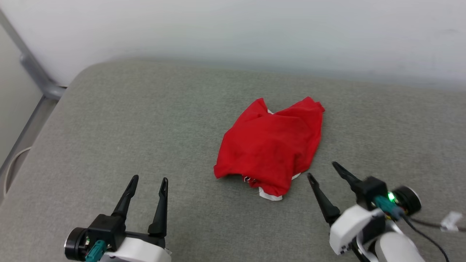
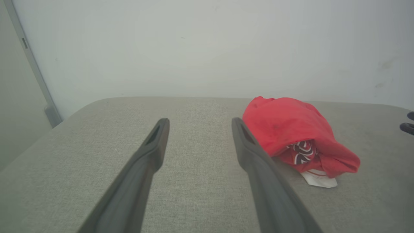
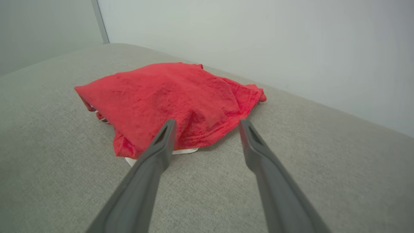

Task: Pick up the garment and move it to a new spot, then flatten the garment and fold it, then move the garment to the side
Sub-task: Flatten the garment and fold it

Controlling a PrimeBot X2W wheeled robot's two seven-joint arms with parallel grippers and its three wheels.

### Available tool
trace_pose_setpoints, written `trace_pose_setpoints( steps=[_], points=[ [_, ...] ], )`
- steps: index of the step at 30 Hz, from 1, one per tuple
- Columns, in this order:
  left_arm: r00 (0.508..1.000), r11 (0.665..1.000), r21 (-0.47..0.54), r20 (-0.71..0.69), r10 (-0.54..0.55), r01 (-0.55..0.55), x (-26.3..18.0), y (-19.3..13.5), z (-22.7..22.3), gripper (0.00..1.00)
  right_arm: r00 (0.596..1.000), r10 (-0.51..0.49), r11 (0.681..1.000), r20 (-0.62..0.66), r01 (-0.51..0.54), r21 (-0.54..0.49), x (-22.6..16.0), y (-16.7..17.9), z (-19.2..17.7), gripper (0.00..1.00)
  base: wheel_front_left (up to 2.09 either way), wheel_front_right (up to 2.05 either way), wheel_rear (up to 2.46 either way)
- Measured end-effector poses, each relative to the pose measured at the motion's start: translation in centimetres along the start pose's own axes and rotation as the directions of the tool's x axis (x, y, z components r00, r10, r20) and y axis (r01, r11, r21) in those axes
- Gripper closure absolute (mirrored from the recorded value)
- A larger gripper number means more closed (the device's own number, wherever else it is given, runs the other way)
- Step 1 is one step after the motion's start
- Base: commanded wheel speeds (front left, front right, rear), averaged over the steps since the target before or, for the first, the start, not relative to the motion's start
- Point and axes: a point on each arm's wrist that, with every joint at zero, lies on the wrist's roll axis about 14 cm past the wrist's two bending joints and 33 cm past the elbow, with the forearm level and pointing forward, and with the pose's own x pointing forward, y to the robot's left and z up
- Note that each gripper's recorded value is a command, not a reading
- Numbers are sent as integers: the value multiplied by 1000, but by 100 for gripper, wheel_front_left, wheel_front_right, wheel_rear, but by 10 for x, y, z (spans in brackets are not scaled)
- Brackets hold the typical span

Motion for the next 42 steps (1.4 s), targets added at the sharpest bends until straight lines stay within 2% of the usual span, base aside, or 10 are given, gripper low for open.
trace_pose_setpoints(
  steps=[4,9,12,19,24,26,27,30,34,42],
  points=[
    [999,1000,-4,-21,29,-29,-3,7,-7,0,974,167,983,-152,-176,-49,28,29,-9,0,0,0,0],
    [997,998,-5,-43,70,-70,-10,18,-13,0,873,301,930,-384,-358,-85,43,55,-35,0,0,0,0],
    [994,995,-5,-49,98,-98,-13,24,-14,0,814,362,902,-455,-429,-49,50,72,-40,0,0,0,0],
    [987,990,3,-73,144,-144,-20,36,-20,0,677,374,849,-634,-524,-60,59,81,-67,0,0,0,0],
    [984,987,0,-83,160,-160,-20,38,-22,0,614,371,822,-697,-567,-61,64,85,-84,0,0,0,0],
    [982,986,2,-87,168,-169,-21,40,-23,0,584,354,816,-731,-574,-63,63,82,-95,37,0,0,0],
    [981,985,2,-89,172,-172,-22,41,-24,0,575,351,811,-739,-581,-67,62,81,-97,100,0,0,0],
    [981,984,2,-86,176,-177,-23,42,-23,0,561,358,810,-747,-584,-50,57,82,-101,100,0,0,0],
    [983,986,1,-76,166,-167,-20,41,-21,0,592,347,838,-728,-545,-44,55,68,-94,100,0,0,0],
    [994,995,-13,-53,98,-99,-10,22,-18,0,689,181,929,-702,-354,-108,31,-20,-73,100,0,0,0]
  ],
)
